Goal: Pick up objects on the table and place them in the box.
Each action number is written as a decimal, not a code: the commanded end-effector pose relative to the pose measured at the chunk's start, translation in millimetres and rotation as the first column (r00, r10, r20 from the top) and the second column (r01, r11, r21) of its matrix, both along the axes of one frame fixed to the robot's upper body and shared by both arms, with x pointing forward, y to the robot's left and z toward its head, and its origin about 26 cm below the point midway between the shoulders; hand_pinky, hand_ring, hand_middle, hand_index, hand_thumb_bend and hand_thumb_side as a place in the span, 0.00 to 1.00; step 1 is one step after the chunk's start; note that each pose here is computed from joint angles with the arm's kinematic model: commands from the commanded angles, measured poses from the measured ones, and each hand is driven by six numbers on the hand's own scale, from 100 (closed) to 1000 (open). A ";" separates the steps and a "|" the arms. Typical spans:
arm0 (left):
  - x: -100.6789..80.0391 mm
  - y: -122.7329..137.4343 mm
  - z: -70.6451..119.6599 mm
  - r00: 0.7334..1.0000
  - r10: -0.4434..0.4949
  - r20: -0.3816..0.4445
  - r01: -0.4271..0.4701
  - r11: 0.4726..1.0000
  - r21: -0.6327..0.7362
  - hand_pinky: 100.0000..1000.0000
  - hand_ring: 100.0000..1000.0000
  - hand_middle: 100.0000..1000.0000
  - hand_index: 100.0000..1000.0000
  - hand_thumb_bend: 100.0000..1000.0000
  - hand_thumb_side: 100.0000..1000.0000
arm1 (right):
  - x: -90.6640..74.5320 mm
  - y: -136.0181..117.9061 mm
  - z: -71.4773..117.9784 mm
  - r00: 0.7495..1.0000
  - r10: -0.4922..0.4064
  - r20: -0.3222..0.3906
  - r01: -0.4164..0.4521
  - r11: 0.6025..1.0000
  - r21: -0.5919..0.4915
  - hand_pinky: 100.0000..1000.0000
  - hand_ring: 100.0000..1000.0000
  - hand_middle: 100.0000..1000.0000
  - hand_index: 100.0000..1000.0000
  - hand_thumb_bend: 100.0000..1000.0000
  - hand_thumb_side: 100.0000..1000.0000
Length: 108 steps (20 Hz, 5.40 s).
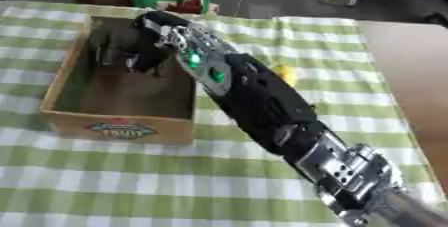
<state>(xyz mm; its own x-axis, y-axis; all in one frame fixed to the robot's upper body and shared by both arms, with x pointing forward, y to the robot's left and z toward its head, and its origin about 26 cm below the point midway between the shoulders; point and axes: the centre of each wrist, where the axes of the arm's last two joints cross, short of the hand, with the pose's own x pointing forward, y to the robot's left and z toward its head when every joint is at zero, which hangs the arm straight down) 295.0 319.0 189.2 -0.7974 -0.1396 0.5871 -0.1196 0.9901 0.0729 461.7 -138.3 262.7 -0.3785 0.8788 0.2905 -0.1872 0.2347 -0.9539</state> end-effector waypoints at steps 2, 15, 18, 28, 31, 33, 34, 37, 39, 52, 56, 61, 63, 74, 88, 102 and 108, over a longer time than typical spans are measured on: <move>-1.3 0.5 7.9 1.000 -0.003 0.024 0.003 1.000 0.013 0.42 0.52 0.59 0.72 0.00 0.86 | -0.7 -2.0 17.6 1.000 0.017 0.019 -0.016 0.999 -0.028 0.62 0.56 0.36 0.61 0.00 0.07; -1.5 1.1 5.5 1.000 0.002 0.017 -0.003 1.000 0.006 0.42 0.52 0.59 0.72 0.00 0.85 | -9.2 -1.3 29.7 0.998 0.058 0.001 -0.057 0.987 -0.149 0.80 0.89 0.78 0.84 0.00 0.22; -1.5 0.9 5.1 1.000 0.003 0.016 -0.003 1.000 0.004 0.42 0.52 0.59 0.72 0.00 0.85 | -10.0 -1.6 30.8 0.998 0.062 -0.001 -0.061 0.984 -0.169 0.81 0.90 0.79 0.85 0.00 0.25; -1.4 0.7 5.0 1.000 0.002 0.015 -0.002 1.000 0.003 0.42 0.52 0.59 0.72 0.00 0.85 | -10.3 -1.3 31.2 0.998 0.057 0.019 -0.052 0.978 -0.201 0.83 0.92 0.83 0.91 0.18 0.40; -1.4 0.6 5.0 1.000 0.002 0.015 -0.002 1.000 0.003 0.42 0.52 0.59 0.72 0.00 0.85 | -9.9 -1.1 30.4 0.998 0.058 0.016 -0.054 0.978 -0.204 0.83 0.92 0.83 0.91 0.18 0.40; -1.4 0.7 5.1 1.000 0.002 0.016 -0.002 1.000 0.003 0.42 0.52 0.59 0.72 0.00 0.85 | -9.7 -1.0 30.3 0.998 0.059 0.015 -0.055 0.977 -0.205 0.83 0.92 0.83 0.90 0.17 0.40; -1.4 0.7 5.1 1.000 0.002 0.016 -0.002 1.000 0.003 0.42 0.52 0.59 0.72 0.00 0.85 | -9.7 -1.0 30.2 0.998 0.060 0.015 -0.055 0.977 -0.205 0.83 0.92 0.83 0.90 0.17 0.40; -1.3 0.4 5.2 1.000 0.000 0.016 0.000 1.000 0.003 0.42 0.52 0.59 0.72 0.00 0.85 | -9.6 -0.9 30.4 0.998 0.060 0.016 -0.055 0.977 -0.207 0.83 0.92 0.84 0.90 0.19 0.41; -1.2 0.3 5.3 1.000 0.000 0.017 0.000 1.000 0.003 0.42 0.52 0.59 0.72 0.00 0.85 | -9.7 -1.0 30.9 0.998 0.059 0.020 -0.054 0.977 -0.209 0.83 0.92 0.84 0.90 0.18 0.41; -1.8 1.3 5.2 1.000 0.008 0.018 -0.008 1.000 0.000 0.42 0.52 0.59 0.72 0.00 0.85 | -39.6 -19.3 78.3 0.977 0.082 0.194 -0.068 0.995 -0.076 0.81 0.87 0.79 0.89 0.00 0.49; -2.0 1.6 4.9 1.000 0.012 0.018 -0.012 1.000 -0.003 0.42 0.52 0.59 0.72 0.00 0.85 | -47.3 -42.4 88.0 0.969 -0.007 0.246 0.000 1.000 0.029 0.80 0.86 0.77 0.88 0.00 0.47; -2.2 2.0 4.4 1.000 0.016 0.019 -0.016 1.000 -0.007 0.42 0.52 0.59 0.72 0.00 0.84 | -50.4 -74.5 85.3 0.959 -0.124 0.255 0.089 0.986 0.143 0.77 0.82 0.71 0.84 0.00 0.34; -2.2 2.1 4.3 1.000 0.017 0.020 -0.017 1.000 -0.008 0.41 0.52 0.59 0.72 0.00 0.84 | -49.2 -87.6 81.3 0.953 -0.171 0.251 0.129 0.976 0.177 0.77 0.82 0.71 0.84 0.00 0.33; -2.4 3.2 4.0 0.999 0.024 0.024 -0.023 1.000 -0.010 0.41 0.52 0.59 0.72 0.00 0.84 | -41.8 -125.3 62.8 0.922 -0.302 0.241 0.250 0.942 0.225 0.76 0.81 0.73 0.81 0.00 0.32; -2.1 2.7 4.0 0.999 0.023 0.025 -0.023 1.000 -0.012 0.41 0.52 0.59 0.72 0.00 0.84 | -42.3 -187.5 25.0 0.897 -0.404 0.180 0.395 0.915 0.083 0.76 0.86 0.75 0.85 0.00 0.49; -2.0 2.6 5.5 0.999 0.026 0.036 -0.026 1.000 -0.012 0.41 0.52 0.59 0.72 0.00 0.83 | -42.6 -205.4 11.4 0.922 -0.378 0.086 0.380 0.925 -0.008 0.78 0.89 0.78 0.90 0.08 0.52; -1.6 2.3 6.3 0.999 0.026 0.039 -0.025 1.000 -0.010 0.41 0.52 0.58 0.72 0.00 0.83 | -44.0 -210.0 10.1 0.922 -0.381 0.065 0.384 0.923 -0.029 0.78 0.89 0.79 0.90 0.12 0.52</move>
<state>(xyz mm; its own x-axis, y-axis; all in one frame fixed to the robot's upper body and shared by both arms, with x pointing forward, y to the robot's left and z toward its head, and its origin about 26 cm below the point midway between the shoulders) 294.8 318.4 186.9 -0.8009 -0.1361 0.5832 -0.1361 0.9897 0.0440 422.3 -338.4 254.7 -0.0359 0.9631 0.2666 -0.0749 0.2634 -0.9618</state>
